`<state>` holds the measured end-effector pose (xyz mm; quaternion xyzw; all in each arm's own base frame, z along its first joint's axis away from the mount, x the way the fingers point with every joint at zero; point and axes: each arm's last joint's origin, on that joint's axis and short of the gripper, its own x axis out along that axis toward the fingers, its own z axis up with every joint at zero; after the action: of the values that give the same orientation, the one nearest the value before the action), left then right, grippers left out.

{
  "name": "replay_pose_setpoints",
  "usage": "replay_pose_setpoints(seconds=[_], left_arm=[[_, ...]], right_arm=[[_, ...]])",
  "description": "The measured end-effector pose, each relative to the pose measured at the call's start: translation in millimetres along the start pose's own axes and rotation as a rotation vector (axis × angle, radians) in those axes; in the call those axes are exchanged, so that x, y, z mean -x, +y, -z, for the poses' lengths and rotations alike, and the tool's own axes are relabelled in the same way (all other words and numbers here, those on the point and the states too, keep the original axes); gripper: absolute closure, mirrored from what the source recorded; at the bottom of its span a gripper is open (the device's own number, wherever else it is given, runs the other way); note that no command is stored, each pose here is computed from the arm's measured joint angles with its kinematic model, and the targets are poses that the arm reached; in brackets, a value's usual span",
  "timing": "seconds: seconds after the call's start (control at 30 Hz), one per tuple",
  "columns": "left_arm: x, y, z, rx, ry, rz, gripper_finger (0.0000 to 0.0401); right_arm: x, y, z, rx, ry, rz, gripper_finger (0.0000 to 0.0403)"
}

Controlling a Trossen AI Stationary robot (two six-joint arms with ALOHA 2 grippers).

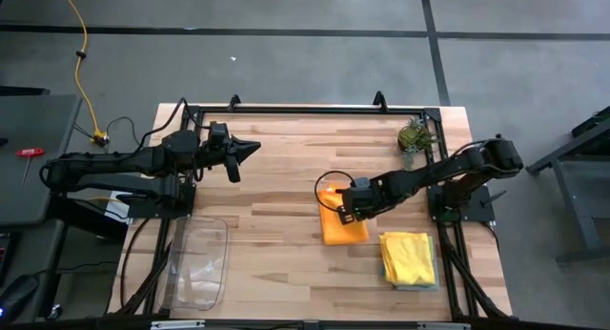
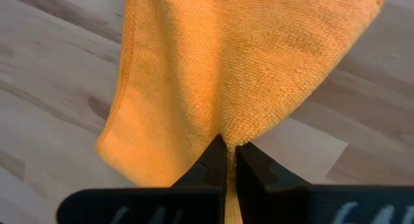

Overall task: Fold microfiber towels
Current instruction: Stack the orange microfiber cloth on top of the yellow microfiber cloth

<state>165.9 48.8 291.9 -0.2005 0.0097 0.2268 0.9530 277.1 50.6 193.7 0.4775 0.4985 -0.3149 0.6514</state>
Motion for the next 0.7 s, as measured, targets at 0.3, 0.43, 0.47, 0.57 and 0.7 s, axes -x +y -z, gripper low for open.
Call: replay_pose_setpoints(seconds=[0.3, 0.43, 0.47, 0.57, 0.7], left_arm=[[0, 1, 1, -0.006, 0.014, -0.008, 0.0401], [0, 1, 2, -0.007, 0.020, -0.011, 0.0401], [0, 1, 2, -0.007, 0.020, -0.011, 0.0401], [0, 1, 2, -0.007, 0.022, -0.012, 0.0401], [0, 1, 2, -0.009, 0.025, -0.016, 0.0401]], right_arm=[[0, 3, 1, 0.013, 0.044, -0.042, 0.0403], [6, 10, 2, 0.028, 0.099, -0.132, 0.0403], [8, 11, 4, 0.030, 0.115, -0.155, 0.0403], [16, 12, 12, 0.038, 0.181, -0.186, 0.0403], [33, 10, 28, 0.027, 0.232, -0.218, 0.0403]])
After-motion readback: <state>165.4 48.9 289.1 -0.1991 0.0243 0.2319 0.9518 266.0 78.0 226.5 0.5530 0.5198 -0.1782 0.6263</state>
